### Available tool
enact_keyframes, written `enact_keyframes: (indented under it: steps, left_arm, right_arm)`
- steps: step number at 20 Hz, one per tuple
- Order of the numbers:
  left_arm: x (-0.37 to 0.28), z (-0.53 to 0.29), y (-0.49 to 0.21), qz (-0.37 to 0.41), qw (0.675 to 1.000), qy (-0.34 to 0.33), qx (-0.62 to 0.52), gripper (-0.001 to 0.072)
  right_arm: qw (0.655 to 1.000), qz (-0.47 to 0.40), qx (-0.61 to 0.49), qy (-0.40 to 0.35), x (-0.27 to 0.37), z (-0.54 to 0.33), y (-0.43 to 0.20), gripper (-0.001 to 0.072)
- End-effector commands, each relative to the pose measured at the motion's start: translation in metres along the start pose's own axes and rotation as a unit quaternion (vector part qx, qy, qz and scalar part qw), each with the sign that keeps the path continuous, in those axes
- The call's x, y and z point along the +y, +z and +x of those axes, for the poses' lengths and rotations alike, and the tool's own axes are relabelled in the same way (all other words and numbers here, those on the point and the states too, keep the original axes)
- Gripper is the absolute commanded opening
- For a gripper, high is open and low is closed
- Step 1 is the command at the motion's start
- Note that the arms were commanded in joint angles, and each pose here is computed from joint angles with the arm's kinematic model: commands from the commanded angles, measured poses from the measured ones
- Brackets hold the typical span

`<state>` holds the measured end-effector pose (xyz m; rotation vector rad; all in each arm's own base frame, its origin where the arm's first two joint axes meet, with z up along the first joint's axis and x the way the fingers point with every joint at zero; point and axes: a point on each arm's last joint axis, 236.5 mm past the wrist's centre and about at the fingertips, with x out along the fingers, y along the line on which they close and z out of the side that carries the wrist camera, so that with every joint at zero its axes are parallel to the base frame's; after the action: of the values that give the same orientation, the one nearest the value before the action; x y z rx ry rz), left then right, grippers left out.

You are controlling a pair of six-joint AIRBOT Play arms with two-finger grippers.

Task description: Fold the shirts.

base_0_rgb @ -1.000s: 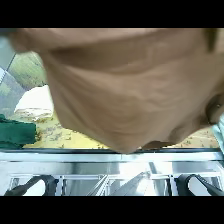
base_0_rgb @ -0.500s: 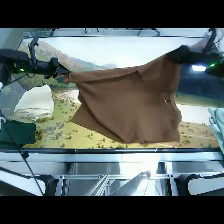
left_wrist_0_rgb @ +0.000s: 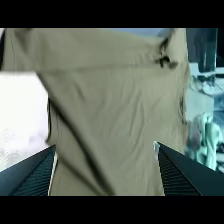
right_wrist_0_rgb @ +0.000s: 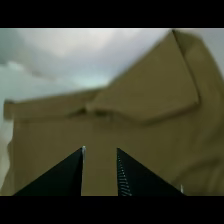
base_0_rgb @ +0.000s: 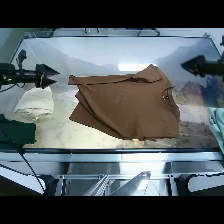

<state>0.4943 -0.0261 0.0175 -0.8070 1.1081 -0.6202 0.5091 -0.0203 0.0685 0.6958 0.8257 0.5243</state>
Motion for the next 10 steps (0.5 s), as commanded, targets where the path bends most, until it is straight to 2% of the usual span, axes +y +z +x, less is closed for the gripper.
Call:
enact_keyframes:
  steps: [1,4,10]
  left_arm:
    - [0.022,-0.011,-0.069,-0.042,0.994,0.039,0.091,0.0714]
    - [0.066,-0.003,-0.137,-0.074,0.978,0.131,0.142,0.0696]
    - [0.085,0.034,-0.18,-0.085,0.97,0.16,0.161,0.0694]
  right_arm:
    - [0.993,0.065,0.1,0.021,-0.005,-0.041,-0.077,0.0238]
    - [0.992,0.095,0.079,-0.005,-0.018,-0.056,-0.117,0.0223]
    - [0.994,0.089,0.061,-0.011,-0.004,-0.065,-0.137,0.0223]
